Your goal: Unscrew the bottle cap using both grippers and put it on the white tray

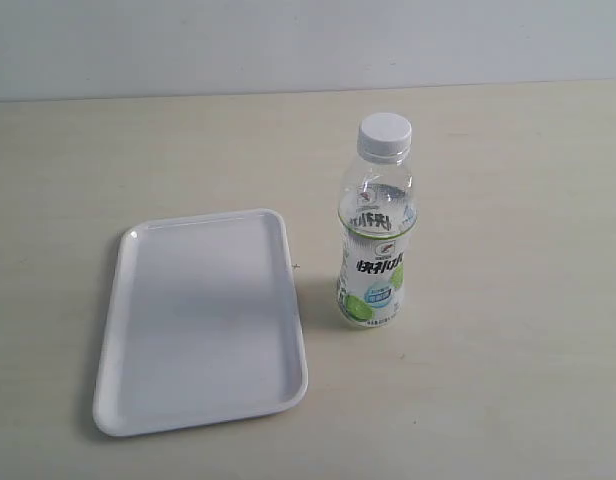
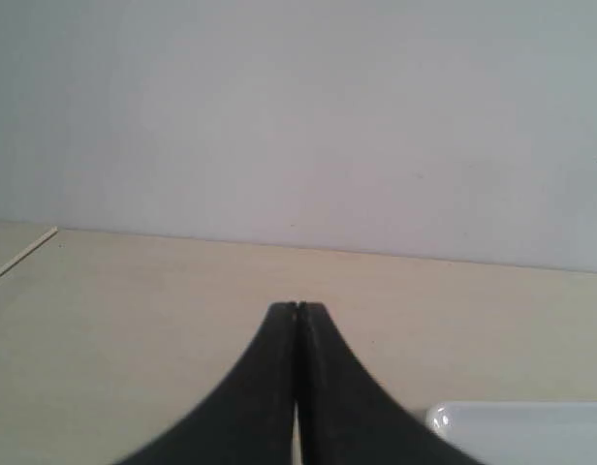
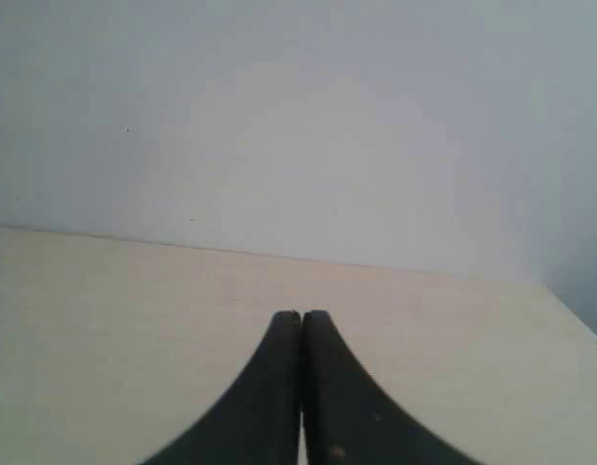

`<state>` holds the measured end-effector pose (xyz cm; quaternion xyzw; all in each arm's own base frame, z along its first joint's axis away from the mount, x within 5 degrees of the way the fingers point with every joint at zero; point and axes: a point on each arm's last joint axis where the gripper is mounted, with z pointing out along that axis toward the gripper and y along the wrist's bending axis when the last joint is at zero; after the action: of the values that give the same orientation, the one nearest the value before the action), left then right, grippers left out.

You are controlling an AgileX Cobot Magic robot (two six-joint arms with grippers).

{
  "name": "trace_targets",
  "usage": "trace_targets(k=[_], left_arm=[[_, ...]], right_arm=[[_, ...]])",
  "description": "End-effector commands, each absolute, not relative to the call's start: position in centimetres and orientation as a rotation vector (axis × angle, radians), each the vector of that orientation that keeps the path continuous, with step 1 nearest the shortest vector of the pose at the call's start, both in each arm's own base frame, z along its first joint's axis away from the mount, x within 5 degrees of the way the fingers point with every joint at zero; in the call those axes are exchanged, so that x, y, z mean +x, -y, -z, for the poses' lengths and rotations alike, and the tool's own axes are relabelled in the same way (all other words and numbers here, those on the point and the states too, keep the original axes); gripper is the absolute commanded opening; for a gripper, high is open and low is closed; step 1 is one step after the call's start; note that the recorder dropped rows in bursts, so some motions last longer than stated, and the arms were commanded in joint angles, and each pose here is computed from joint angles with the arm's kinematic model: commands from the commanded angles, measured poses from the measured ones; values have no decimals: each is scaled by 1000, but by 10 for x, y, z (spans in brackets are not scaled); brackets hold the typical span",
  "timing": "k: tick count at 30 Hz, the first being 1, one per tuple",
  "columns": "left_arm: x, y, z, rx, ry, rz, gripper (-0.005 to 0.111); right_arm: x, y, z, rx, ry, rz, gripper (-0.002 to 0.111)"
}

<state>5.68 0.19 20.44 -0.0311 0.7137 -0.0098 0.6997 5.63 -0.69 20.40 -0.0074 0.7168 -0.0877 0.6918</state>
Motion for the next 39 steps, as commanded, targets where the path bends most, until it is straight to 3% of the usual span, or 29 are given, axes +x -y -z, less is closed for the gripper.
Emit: trace_targets(k=[1, 7, 15, 19, 22, 25, 31, 34, 39], left_arm=[[56, -1, -204, -69, -1586, 31, 0], [56, -1, -204, -69, -1586, 31, 0], [56, -1, -204, -69, -1586, 31, 0], [56, -1, -204, -69, -1586, 31, 0], [56, -1, -204, -69, -1586, 31, 0], [56, -1, -204, -69, -1586, 31, 0], [56, -1, -204, -69, -1586, 31, 0], [56, -1, -204, -69, -1586, 31, 0], [56, -1, -204, -69, -1586, 31, 0]], right_arm=[[56, 6, -208, -38, -1543, 213, 0], [55, 8, -220, 457, -1339, -335, 0], [45, 15, -245, 495, -1011, -405, 0], [54, 8, -262, 317, -1113, -247, 0], [86, 9, -276, 329, -1387, -213, 0], [119, 8, -255, 310, -1645, -193, 6], [192, -4, -225, -33, -1969, -221, 8], [202, -18, -206, -167, -2036, -389, 18], [207, -30, -171, -387, -2127, -509, 48]])
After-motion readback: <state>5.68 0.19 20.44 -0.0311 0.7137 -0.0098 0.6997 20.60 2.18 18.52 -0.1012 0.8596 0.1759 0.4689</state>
